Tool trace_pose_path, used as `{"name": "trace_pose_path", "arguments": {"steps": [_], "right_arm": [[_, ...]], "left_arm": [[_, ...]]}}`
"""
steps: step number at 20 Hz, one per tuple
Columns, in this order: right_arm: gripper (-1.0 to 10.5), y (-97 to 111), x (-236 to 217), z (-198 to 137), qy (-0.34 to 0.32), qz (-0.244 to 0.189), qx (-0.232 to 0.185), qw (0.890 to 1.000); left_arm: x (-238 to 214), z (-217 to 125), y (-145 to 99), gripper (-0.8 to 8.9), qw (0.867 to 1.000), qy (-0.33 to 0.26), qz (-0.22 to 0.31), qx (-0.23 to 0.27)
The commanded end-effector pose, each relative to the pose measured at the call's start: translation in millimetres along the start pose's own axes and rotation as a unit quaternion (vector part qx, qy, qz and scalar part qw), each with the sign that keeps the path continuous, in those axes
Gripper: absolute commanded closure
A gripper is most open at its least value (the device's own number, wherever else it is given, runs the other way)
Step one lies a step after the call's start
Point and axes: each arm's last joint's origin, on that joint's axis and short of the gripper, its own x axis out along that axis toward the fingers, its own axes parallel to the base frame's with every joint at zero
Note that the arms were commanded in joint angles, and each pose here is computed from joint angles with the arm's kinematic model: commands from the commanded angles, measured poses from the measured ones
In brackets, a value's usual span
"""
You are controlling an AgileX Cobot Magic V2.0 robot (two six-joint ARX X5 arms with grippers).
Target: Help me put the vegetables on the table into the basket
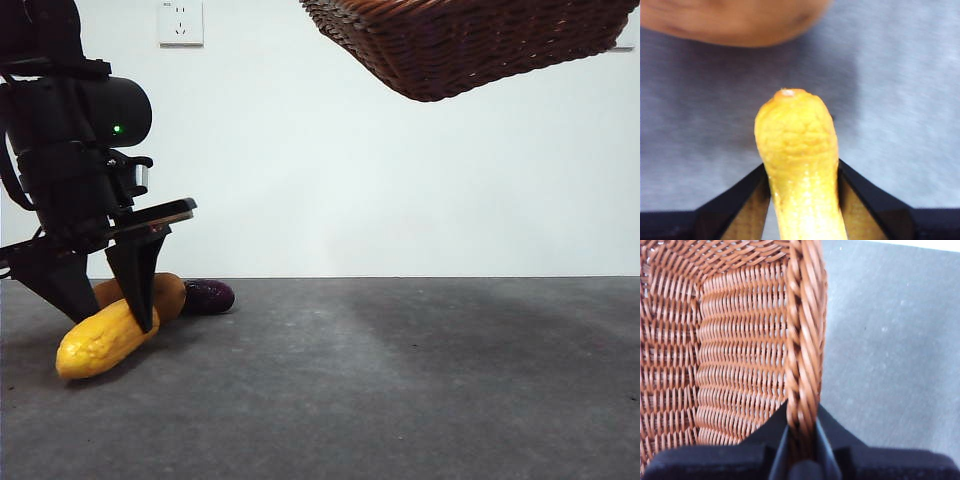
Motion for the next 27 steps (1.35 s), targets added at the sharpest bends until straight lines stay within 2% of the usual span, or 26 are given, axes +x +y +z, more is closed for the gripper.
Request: {"name": "trace_pose_path", "arguments": {"steps": [1, 4, 9, 14, 17, 20, 24, 26, 27], "right_arm": [[9.6, 0.5, -1.1, 0.3, 0.0, 0.001, 0.002, 1.0], [9.6, -0.6, -0.5, -3.1, 0.017, -0.015, 0.006, 1.0], [9.6, -5.6, 16.2, -15.4, 0.048, -0.027, 0.026, 0.998], [9.6, -16.1, 60.5, -50.7, 0.08, -0.009, 0.076, 0.994], [9.6, -21.3, 82.9, -73.3, 0.09, -0.001, 0.109, 0.99], [9.6, -22.5, 102.2, -97.0, 0.101, 0.025, 0.141, 0.985], [9.6, -10.7, 118.3, -115.8, 0.106, 0.045, 0.156, 0.981], [9.6, -3.6, 120.9, -116.7, 0.103, 0.054, 0.155, 0.981], [9.6, -1.2, 121.2, -116.2, 0.102, 0.057, 0.153, 0.981]], "left_arm": [[1.3, -2.2, -1.6, 8.21, 0.999, 0.012, -0.015, 0.028], [-16.8, -4.6, -6.9, 8.21, 0.998, -0.01, -0.024, 0.064], [-85.4, -18.7, -17.2, 8.21, 0.986, -0.106, -0.047, 0.12], [-161.1, -63.1, -30.9, 8.21, 0.958, -0.201, -0.107, 0.174], [-185.8, -94.5, -39.6, 8.21, 0.943, -0.233, -0.134, 0.197], [-189.5, -118.0, -54.3, 8.21, 0.931, -0.241, -0.181, 0.208], [-168.1, -120.3, -96.2, 8.21, 0.912, -0.232, -0.254, 0.226], [-148.5, -113.2, -118.5, 8.21, 0.91, -0.223, -0.263, 0.23], [-134.5, -109.0, -127.6, 8.22, 0.915, -0.211, -0.258, 0.227]]}}
